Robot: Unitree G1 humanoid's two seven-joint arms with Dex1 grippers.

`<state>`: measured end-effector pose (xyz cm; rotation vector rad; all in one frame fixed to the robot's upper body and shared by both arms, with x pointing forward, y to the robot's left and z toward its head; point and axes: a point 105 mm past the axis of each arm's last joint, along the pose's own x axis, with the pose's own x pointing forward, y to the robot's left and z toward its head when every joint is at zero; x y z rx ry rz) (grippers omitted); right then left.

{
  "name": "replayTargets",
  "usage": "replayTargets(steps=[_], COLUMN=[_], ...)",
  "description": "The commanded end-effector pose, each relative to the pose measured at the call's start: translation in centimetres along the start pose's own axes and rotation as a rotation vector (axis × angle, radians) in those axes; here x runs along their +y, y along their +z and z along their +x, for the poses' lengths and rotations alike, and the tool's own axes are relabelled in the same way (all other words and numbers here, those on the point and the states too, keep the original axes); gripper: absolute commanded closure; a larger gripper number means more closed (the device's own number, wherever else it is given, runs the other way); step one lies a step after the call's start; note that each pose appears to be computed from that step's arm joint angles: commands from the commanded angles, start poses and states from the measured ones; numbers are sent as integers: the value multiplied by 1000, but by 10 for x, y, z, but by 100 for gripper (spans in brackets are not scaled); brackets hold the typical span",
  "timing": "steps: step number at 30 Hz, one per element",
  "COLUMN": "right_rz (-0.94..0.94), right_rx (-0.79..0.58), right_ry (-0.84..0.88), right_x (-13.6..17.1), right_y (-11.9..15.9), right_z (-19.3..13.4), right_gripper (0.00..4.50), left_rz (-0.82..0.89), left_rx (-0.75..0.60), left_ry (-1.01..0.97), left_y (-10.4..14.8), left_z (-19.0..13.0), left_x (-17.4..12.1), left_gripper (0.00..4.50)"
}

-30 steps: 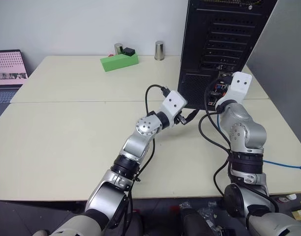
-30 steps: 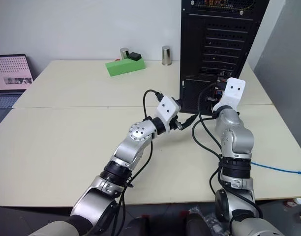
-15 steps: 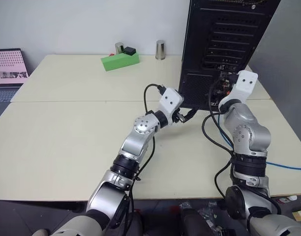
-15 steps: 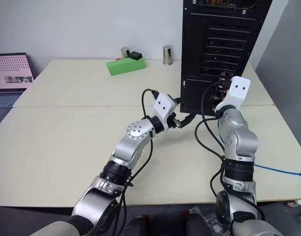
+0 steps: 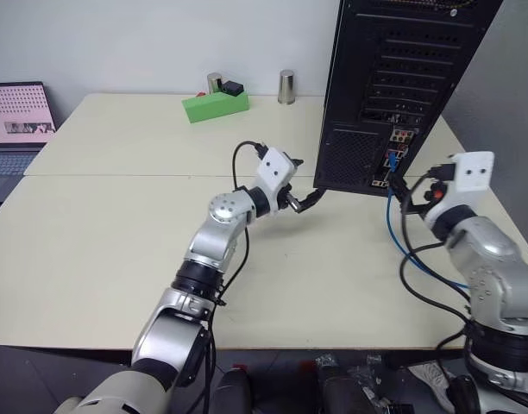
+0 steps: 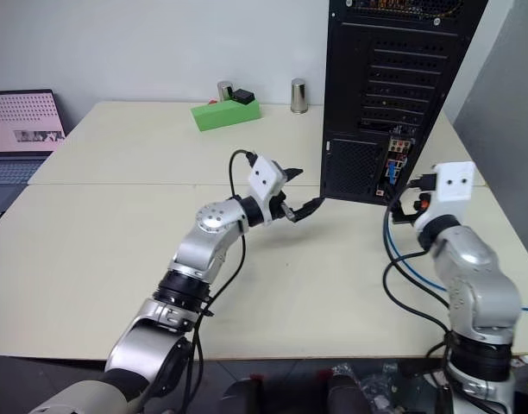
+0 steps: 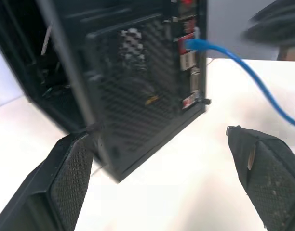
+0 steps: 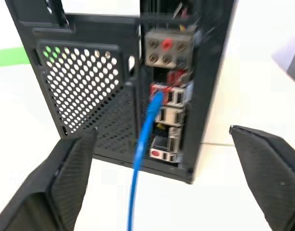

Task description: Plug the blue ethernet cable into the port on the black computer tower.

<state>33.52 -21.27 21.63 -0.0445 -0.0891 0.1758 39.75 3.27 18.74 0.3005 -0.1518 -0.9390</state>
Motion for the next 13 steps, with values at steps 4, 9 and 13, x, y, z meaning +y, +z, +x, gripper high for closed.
replayTargets(steps=[4, 9, 13], right_rz=[-80, -124, -131], right_rx=[-80, -62, -63], right_ry=[278, 306, 291], right_x=[23, 11, 5], right_y=[28, 27, 26], right_z=[-32, -46, -46], right_gripper=[1, 1, 1], left_rz=[72, 117, 122], left_rx=[3, 10, 13], left_ry=[-127, -190, -207], left_y=[15, 19, 19], left_z=[-10, -26, -33], left_x=[7, 12, 13], left_gripper=[0, 0, 0])
